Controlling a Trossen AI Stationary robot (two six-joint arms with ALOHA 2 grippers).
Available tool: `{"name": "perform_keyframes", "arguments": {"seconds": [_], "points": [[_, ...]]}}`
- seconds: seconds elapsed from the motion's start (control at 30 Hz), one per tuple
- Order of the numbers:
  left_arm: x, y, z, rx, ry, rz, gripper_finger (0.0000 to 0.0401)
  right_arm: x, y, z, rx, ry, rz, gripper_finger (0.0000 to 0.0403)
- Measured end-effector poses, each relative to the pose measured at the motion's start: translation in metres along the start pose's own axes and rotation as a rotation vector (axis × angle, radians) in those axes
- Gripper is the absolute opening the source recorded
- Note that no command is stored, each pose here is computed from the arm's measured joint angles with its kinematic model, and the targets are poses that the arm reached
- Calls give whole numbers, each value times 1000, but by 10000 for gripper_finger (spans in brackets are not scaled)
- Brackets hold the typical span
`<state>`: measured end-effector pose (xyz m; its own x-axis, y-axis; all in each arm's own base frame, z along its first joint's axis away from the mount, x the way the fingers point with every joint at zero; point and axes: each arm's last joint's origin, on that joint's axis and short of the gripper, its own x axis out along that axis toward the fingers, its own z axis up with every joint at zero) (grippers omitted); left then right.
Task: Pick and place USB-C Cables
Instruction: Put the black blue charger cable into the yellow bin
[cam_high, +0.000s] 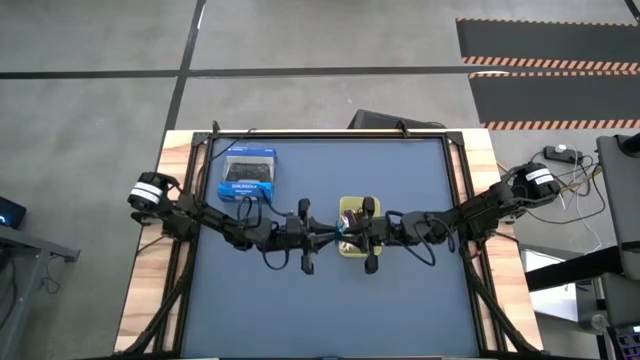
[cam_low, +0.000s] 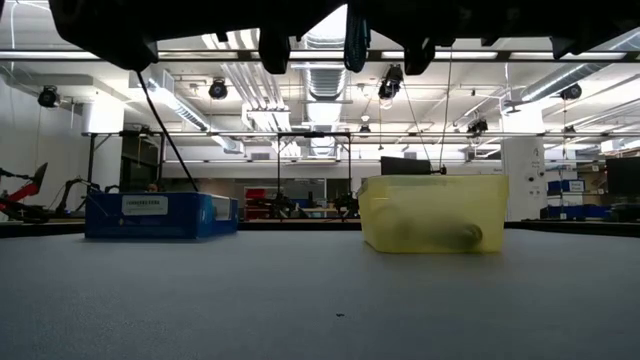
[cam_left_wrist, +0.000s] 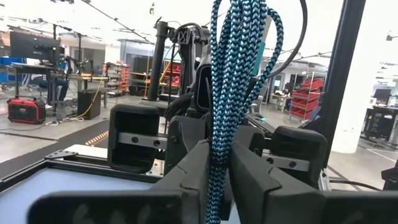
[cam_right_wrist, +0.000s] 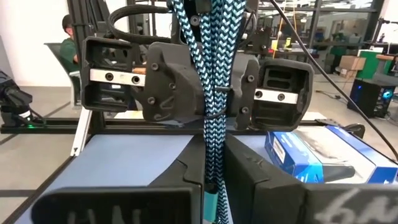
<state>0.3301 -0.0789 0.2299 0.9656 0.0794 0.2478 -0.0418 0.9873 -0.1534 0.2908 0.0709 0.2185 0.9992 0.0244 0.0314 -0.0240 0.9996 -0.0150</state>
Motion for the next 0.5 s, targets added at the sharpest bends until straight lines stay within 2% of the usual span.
{"name": "perform_keyframes", "arguments": {"seconds": [0.23,0.33,0.5], "points": [[-1,0,-1,2,14,-19,120,0,0,0,11,0,0,24],[-5,0,-2,14,38,-62,156,-1,0,1,31,6,0,24],[-17,3,-3,61,119,-95,194,-9,-2,6,82,76,-5,24]]}}
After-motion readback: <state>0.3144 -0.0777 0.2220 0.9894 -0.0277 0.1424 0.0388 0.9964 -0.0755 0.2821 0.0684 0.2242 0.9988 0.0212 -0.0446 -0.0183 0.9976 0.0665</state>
